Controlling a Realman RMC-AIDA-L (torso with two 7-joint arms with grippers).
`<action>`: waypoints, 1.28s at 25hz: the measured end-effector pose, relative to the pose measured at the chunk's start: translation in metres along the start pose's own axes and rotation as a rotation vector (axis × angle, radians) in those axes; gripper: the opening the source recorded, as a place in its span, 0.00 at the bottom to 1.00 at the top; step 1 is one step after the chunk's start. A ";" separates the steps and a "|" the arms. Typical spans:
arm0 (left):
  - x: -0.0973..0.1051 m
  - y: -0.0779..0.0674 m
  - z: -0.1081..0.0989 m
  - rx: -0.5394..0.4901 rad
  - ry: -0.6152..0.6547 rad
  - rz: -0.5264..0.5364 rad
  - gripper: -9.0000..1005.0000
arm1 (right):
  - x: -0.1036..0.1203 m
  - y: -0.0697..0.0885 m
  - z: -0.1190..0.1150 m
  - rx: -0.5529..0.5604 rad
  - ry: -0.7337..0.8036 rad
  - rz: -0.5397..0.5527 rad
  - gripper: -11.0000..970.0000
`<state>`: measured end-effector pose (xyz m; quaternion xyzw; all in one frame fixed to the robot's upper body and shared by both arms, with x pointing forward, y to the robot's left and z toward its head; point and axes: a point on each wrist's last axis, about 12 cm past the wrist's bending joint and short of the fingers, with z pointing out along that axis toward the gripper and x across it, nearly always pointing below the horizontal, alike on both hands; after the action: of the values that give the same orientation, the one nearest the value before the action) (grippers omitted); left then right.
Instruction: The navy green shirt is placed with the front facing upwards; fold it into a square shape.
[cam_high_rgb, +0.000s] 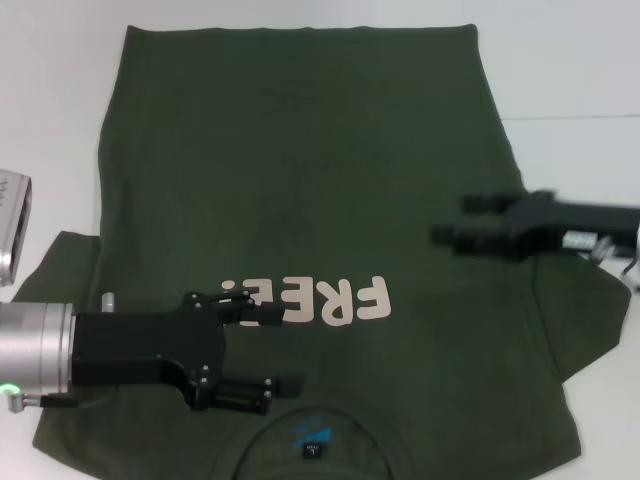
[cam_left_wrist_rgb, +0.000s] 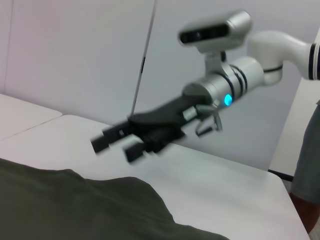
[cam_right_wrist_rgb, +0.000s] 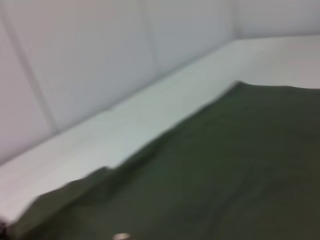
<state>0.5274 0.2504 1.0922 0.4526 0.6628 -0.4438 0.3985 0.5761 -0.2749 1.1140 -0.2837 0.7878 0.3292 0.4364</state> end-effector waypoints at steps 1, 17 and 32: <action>0.000 0.000 0.001 0.001 -0.001 0.001 0.90 | -0.007 -0.004 -0.005 0.045 0.016 0.012 0.92; -0.004 0.000 0.009 0.014 -0.010 0.009 0.90 | -0.025 -0.035 -0.075 0.517 0.520 0.240 0.88; -0.007 0.002 0.017 0.023 0.011 0.023 0.90 | -0.008 -0.045 -0.060 0.554 0.553 0.413 0.88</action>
<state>0.5335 0.2333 1.0934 0.4671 0.6548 -0.4442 0.3945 0.5824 -0.3475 1.1330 -0.0700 0.9736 0.0978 0.1939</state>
